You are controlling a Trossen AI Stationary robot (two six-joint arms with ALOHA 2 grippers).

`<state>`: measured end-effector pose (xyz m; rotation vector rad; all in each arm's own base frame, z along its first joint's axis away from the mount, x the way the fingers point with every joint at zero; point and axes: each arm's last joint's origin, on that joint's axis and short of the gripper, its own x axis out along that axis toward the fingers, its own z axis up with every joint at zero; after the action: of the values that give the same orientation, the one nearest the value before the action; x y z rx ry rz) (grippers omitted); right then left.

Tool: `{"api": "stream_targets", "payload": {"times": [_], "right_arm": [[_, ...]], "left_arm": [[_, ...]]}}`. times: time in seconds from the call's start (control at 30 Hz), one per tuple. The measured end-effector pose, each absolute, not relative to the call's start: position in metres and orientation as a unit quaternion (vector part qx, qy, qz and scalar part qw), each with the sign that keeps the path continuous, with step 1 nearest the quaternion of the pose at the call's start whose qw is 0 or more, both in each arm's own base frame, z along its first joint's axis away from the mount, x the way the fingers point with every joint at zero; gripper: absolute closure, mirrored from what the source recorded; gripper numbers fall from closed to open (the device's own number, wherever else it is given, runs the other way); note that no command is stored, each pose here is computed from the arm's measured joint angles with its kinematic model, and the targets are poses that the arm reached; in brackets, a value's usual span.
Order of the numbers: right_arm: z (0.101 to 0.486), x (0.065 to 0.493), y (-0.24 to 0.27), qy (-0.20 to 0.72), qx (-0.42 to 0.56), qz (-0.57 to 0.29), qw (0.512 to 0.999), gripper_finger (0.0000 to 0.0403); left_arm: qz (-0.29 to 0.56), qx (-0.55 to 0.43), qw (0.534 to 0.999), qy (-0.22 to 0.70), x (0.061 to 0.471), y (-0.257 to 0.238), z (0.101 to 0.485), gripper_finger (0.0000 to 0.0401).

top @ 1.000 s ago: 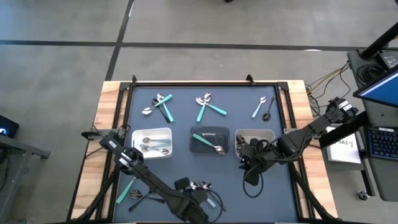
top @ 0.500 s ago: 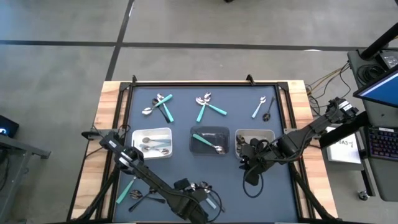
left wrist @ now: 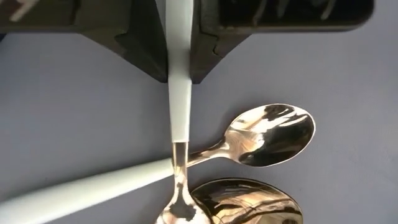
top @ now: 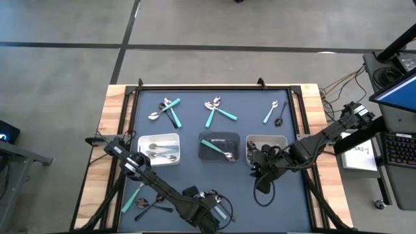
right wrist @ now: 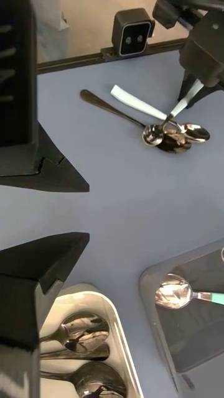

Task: Sort silverware by color (type)
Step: Put the light blue spoon into the white bin

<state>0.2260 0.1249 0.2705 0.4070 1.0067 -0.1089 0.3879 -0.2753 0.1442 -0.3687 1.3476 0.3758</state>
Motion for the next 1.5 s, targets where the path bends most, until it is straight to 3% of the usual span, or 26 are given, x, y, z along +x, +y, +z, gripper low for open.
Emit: {"api": "stream_targets", "payload": {"times": [0.07,0.3,0.5,0.67,0.9,1.13,1.5], "right_arm": [[0.269,0.226,0.125,0.480,0.193,-0.053,0.854,0.0296],[0.260,0.223,0.123,0.489,0.198,-0.064,0.847,0.0296],[0.255,0.222,0.123,0.495,0.194,-0.067,0.844,0.0296],[0.255,0.222,0.123,0.496,0.189,-0.065,0.845,0.0296],[0.254,0.221,0.122,0.498,0.183,-0.062,0.845,0.0296],[0.254,0.221,0.122,0.498,0.187,-0.064,0.844,0.0296],[0.254,0.222,0.122,0.496,0.190,-0.066,0.845,0.0296]], "left_arm": [[0.173,-0.173,0.748,0.617,0.389,-0.274,0.144,0.0379],[0.178,-0.171,0.742,0.623,0.392,-0.272,0.155,0.0380],[0.148,-0.122,0.759,0.622,0.395,-0.270,0.207,0.0380],[0.221,-0.087,0.727,0.644,0.385,-0.247,0.234,0.0380],[0.263,-0.094,0.728,0.626,0.372,-0.219,0.251,0.0380],[0.343,-0.124,0.699,0.615,0.315,-0.178,0.265,0.0380],[0.451,-0.294,0.672,0.508,0.209,-0.114,0.261,0.0364]]}}
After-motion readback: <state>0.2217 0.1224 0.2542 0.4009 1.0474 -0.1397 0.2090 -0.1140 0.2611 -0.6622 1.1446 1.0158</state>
